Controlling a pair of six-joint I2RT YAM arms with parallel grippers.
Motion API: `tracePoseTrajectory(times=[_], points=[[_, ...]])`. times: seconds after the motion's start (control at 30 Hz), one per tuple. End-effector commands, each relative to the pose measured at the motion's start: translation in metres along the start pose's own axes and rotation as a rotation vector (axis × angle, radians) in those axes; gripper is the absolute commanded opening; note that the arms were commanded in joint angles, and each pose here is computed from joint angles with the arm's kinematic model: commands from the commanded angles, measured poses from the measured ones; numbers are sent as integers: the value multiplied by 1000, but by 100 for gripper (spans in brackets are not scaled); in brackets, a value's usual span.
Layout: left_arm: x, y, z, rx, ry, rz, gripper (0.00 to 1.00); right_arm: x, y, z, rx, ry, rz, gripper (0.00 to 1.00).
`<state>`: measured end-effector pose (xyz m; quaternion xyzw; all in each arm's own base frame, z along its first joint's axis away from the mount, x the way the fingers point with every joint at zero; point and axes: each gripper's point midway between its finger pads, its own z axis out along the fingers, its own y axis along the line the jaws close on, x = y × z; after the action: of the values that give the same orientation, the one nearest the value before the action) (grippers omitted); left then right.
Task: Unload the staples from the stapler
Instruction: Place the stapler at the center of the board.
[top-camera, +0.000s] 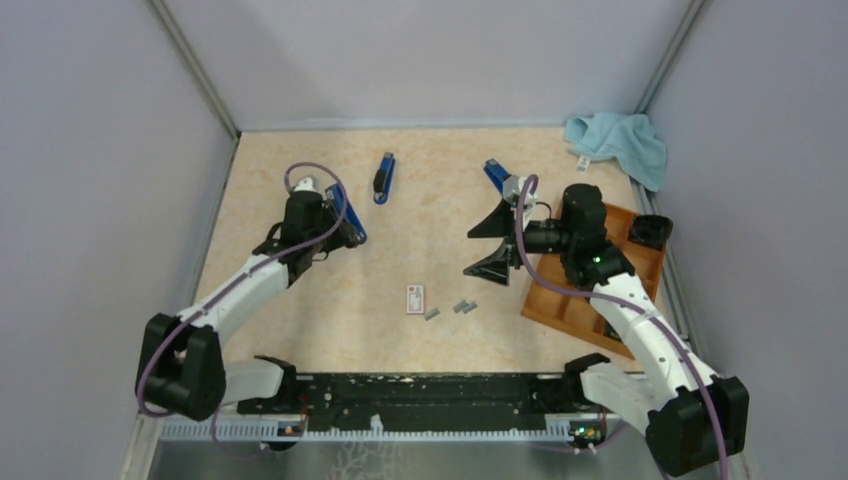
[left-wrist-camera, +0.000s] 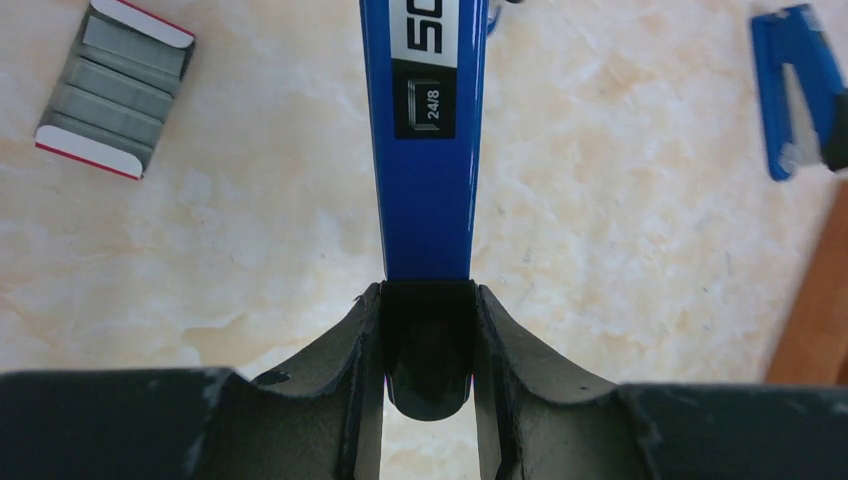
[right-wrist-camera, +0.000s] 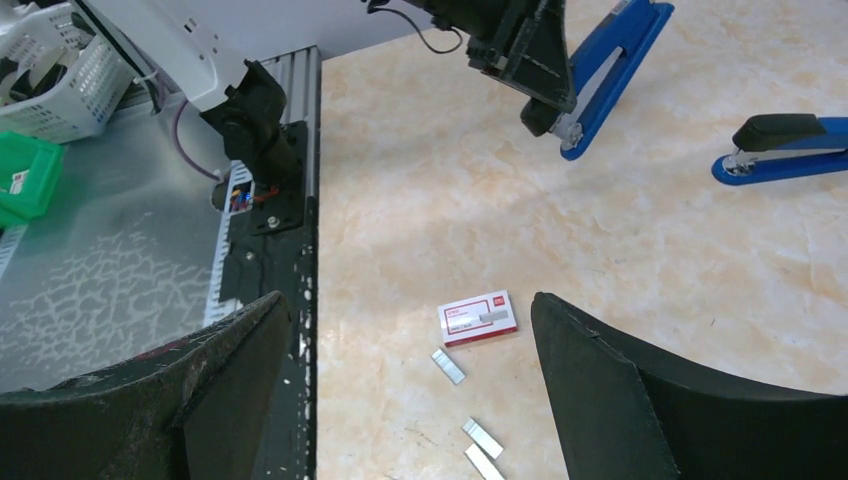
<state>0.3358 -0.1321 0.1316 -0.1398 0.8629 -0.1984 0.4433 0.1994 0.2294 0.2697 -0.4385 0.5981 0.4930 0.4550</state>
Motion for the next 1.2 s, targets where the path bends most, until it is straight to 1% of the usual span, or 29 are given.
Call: tracePoseTrajectory(times=[0.0, 0.1, 0.17, 0.27, 0.3, 0.37, 0.47, 0.57, 0.6, 0.67, 0.8, 0.93, 1.0, 1.1, 1.17], points=[[-27, 5, 27, -122, 7, -27, 0, -24, 2, -4, 18, -37, -102, 90], [-41, 11, 54, -176, 35, -63, 0, -24, 1, -4, 22, -37, -102, 90], [-47, 22, 74, -247, 62, -87, 0, -24, 1, -4, 23, -36, -103, 90], [-58, 40, 101, -354, 133, -112, 0, -24, 1, -5, 28, -37, -109, 90], [-67, 40, 111, -370, 150, -115, 0, -24, 1, -5, 29, -38, -111, 90], [-69, 49, 126, -413, 215, -126, 0, -24, 1, -5, 31, -38, -114, 90], [-73, 53, 147, -409, 280, -139, 0, -24, 1, -5, 32, -38, -114, 90], [-79, 57, 159, -371, 305, -183, 0, -25, 2, -6, 34, -39, -120, 90], [-81, 59, 161, -359, 302, -205, 4, -25, 2, -6, 35, -39, -122, 90], [-85, 62, 164, -330, 293, -247, 19, -26, 2, -6, 36, -40, -124, 90], [-91, 63, 168, -262, 297, -303, 31, -26, 2, -6, 35, -41, -125, 90], [-96, 61, 171, -236, 309, -327, 37, -26, 2, -6, 34, -40, -124, 90], [-99, 60, 171, -234, 306, -330, 42, -26, 2, -6, 36, -40, -125, 90], [-103, 59, 171, -228, 303, -334, 44, -26, 2, -6, 37, -40, -124, 90], [-105, 59, 170, -223, 300, -337, 48, -27, 2, -6, 36, -40, -123, 90]])
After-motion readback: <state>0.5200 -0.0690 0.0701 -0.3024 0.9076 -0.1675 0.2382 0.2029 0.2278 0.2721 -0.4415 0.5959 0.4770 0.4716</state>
